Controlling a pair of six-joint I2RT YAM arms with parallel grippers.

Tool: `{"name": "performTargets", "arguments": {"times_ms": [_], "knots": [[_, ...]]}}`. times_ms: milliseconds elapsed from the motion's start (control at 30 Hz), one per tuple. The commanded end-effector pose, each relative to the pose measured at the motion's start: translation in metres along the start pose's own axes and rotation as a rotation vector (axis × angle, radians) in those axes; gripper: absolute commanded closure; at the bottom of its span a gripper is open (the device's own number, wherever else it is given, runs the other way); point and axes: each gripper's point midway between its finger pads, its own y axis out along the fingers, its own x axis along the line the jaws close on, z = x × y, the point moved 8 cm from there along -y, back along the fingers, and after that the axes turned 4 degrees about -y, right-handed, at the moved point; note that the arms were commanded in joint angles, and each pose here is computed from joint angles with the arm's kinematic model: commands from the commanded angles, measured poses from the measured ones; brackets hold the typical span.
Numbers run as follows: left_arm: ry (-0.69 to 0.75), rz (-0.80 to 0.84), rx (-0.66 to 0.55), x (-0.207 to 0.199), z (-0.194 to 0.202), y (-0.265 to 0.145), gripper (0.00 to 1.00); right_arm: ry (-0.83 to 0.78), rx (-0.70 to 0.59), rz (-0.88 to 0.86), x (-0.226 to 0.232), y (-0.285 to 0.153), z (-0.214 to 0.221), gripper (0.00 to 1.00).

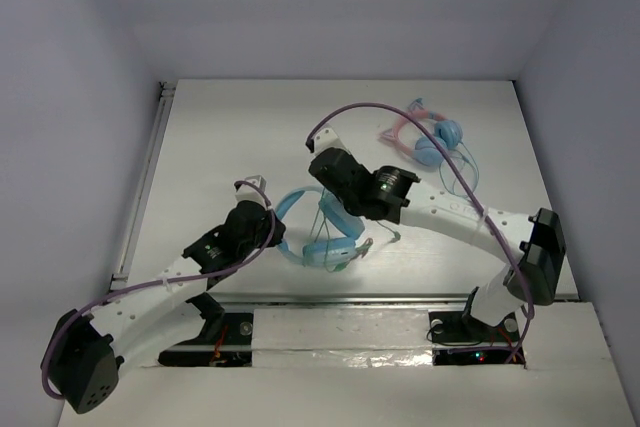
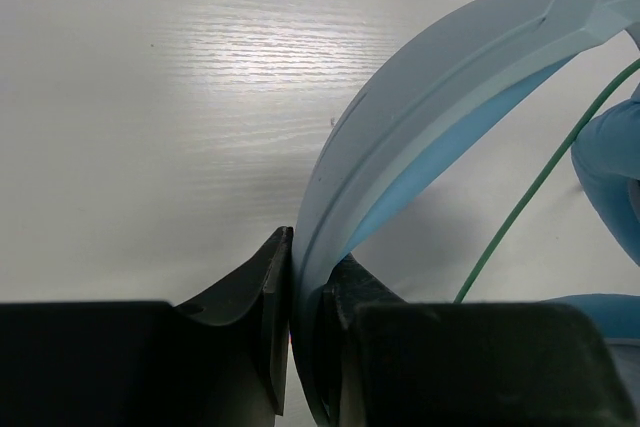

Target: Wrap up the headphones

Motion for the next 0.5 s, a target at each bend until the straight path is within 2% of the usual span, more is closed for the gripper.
{"name": "performTargets", "arguments": {"times_ms": [0,167,467], "knots": [[-0.029,0.171,-0.062,-0.029,-0.022,-0.012,1.0,0.115,-0.097,0.151,-0.03,0.011,-0.027,1.0],[-0.036,0.243,-0.078,-0.04,-0.034,-0.03,1.0,0.189,-0.098,0.109,-0.034,0.027,-0.021,0.95],[-0.055,0.264,-0.182,-0.051,-0.063,-0.059,1.0,0.39,-0.228,-0.124,-0.044,0.035,-0.017,0.9]]}}
